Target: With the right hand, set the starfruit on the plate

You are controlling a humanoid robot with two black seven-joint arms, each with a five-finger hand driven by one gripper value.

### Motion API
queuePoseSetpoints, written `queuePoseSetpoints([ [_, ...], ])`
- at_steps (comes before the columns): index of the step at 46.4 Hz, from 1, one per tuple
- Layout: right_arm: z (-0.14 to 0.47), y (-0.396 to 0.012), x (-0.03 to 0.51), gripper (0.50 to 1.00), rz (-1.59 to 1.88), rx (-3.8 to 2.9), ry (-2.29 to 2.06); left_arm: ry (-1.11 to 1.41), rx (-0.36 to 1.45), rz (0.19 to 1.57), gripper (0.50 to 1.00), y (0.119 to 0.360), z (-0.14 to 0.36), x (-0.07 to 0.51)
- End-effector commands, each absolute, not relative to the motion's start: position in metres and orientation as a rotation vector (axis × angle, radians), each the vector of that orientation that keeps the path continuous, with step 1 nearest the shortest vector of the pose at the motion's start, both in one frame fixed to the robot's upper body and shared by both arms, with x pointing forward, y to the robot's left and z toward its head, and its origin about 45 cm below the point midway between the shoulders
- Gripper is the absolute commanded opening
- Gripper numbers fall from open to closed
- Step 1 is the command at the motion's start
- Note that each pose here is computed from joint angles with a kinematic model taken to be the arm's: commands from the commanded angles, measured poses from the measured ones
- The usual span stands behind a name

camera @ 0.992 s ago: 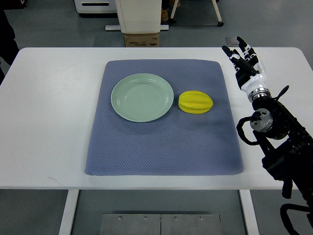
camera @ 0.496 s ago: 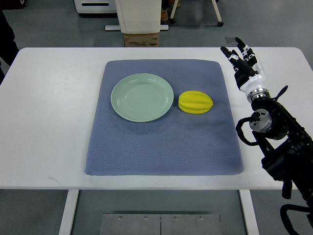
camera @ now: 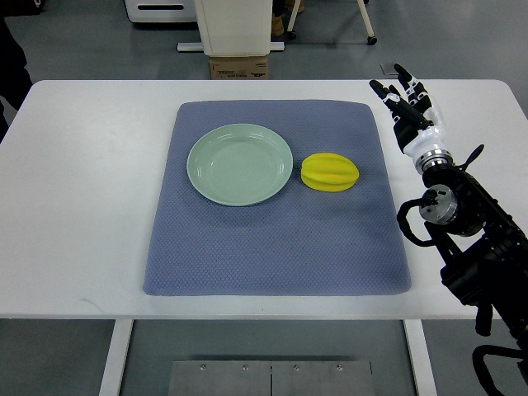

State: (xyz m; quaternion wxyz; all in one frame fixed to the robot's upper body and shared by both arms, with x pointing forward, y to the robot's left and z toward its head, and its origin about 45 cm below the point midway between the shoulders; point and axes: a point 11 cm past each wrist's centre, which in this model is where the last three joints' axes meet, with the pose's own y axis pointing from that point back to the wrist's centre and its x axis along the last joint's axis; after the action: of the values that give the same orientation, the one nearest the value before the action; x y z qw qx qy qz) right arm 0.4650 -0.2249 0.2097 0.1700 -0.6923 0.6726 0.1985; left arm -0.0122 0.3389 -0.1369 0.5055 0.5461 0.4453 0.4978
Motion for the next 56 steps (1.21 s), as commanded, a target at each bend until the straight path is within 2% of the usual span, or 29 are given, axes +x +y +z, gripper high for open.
queuePoseSetpoints([
  [1,0.209,-0.225,0.465,1.000,0.565,-1.968,1.910,1.074,1.317,1.201,1.000,0.339,-0.137,-0.012],
  [44,0.204,-0.223,0.462,1.000,0.510,-2.071,1.927,1.074,1.317,1.201,1.000,0.339,-0.137,-0.012],
  [56,0.218,-0.217,0.465,0.998,0.218,-2.325,1.909,1.074,1.317,1.201,1.000,0.339,-0.137,-0.012],
])
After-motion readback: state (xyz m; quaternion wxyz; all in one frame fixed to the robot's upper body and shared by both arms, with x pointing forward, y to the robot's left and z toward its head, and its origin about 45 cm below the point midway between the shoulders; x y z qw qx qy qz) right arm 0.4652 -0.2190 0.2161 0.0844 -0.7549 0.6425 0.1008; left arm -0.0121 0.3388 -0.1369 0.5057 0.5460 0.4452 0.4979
